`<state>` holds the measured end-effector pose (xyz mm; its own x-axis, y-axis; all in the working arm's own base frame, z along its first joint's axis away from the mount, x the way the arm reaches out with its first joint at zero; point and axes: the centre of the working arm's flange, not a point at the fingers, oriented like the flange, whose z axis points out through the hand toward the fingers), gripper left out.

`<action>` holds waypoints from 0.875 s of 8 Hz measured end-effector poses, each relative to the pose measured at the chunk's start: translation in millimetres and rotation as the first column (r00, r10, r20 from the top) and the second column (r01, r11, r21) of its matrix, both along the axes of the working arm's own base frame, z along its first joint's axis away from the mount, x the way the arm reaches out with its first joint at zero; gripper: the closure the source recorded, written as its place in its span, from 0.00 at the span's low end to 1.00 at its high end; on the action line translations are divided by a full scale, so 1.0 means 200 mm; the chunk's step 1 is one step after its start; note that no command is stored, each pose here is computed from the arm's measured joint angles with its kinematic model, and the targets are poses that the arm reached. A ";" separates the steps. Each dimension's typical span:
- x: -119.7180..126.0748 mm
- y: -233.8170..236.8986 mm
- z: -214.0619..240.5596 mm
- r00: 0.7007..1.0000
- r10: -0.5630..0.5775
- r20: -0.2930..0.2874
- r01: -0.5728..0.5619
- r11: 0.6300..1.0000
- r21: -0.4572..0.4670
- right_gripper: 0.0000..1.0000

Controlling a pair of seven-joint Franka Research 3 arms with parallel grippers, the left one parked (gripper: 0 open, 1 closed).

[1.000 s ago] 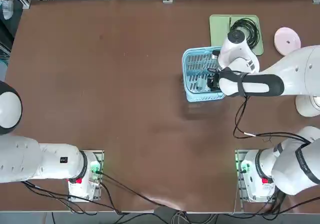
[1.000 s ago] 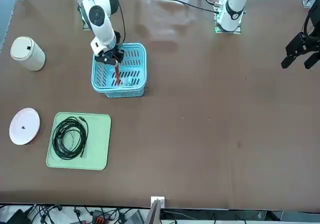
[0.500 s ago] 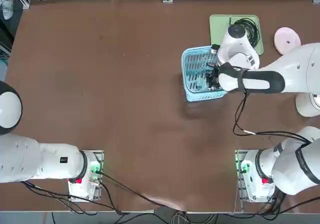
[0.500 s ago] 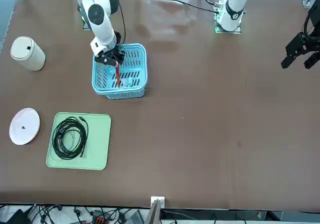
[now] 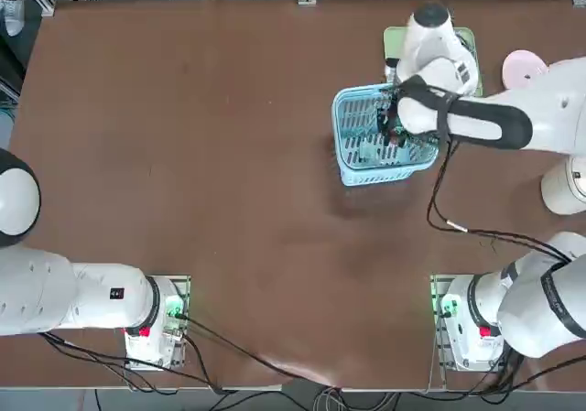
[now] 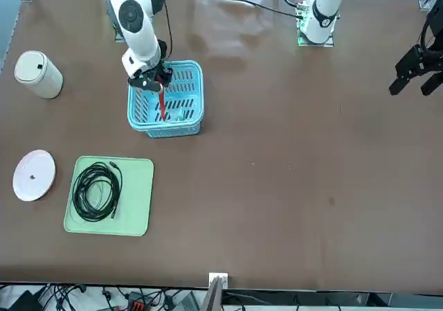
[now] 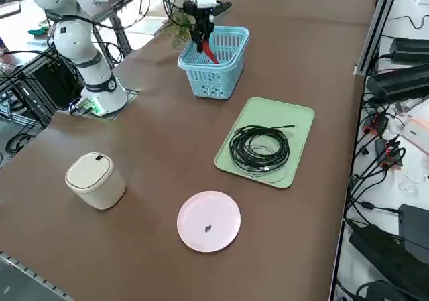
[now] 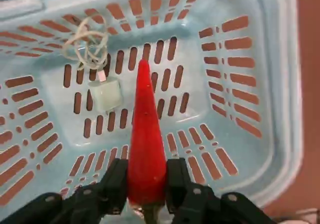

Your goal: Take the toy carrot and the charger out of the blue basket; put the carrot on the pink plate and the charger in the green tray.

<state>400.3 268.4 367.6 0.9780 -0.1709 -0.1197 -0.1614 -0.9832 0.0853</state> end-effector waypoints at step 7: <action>0.33 -0.38 0.58 0.996 0.005 -0.091 -0.006 1.000 -0.008 0.59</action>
<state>465.6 192.9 482.9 0.9641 -0.1667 -0.2067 -0.1470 -0.9833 0.1072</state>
